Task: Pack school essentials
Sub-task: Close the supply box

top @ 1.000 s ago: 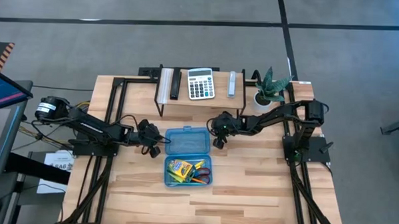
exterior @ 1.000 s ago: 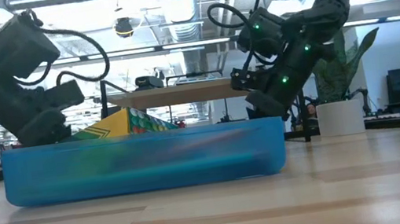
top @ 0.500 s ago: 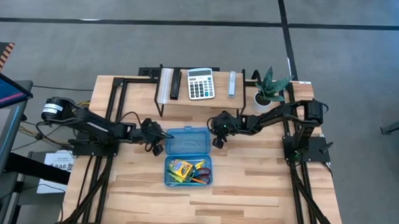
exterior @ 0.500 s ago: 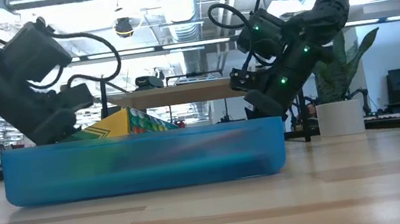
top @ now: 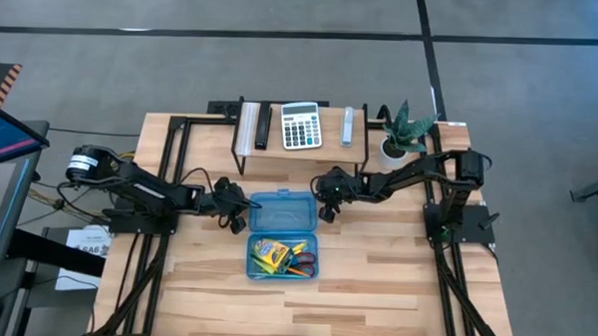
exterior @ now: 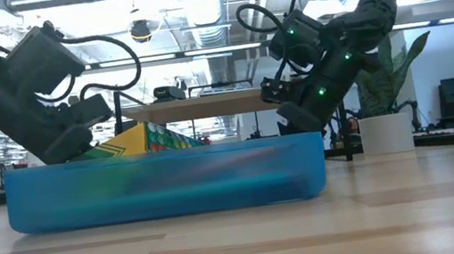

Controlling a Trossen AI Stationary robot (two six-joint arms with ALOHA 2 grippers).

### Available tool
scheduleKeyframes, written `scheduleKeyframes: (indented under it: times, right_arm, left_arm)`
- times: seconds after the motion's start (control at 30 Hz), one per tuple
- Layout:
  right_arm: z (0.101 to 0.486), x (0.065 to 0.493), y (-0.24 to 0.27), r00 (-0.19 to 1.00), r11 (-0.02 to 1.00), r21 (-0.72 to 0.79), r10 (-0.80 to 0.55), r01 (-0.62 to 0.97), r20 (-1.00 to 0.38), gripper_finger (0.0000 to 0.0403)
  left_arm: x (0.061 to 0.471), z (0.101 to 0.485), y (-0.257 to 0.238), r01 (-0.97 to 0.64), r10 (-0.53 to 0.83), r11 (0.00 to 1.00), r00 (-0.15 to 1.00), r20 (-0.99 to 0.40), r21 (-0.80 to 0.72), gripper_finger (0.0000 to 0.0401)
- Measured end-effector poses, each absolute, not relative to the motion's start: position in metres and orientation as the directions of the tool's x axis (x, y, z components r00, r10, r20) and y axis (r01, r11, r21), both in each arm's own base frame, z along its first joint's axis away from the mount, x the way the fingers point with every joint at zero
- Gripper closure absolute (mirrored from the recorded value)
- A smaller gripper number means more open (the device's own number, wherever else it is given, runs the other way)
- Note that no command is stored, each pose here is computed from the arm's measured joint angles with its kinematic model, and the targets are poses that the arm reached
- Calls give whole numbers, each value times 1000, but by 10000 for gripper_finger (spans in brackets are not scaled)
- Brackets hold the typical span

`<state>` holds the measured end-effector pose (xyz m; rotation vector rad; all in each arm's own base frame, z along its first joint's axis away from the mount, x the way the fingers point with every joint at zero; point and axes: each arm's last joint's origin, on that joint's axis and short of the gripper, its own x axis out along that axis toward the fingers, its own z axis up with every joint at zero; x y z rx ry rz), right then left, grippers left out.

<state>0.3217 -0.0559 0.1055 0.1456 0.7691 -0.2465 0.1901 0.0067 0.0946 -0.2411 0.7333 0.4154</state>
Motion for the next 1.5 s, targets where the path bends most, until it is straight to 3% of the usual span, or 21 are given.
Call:
scheduleKeyframes:
  times: [0.73, 1.5]
  right_arm:
    - [132, 324, -50, 770, 969, 49, -161, 242, -618, 395]
    - [150, 324, -36, 813, 980, 52, -131, 194, -567, 395]
  left_arm:
    - [191, 97, 7, -449, 309, 893, 676, -669, -41, 401]
    - [203, 111, -6, -300, 229, 953, 813, -535, -47, 401]
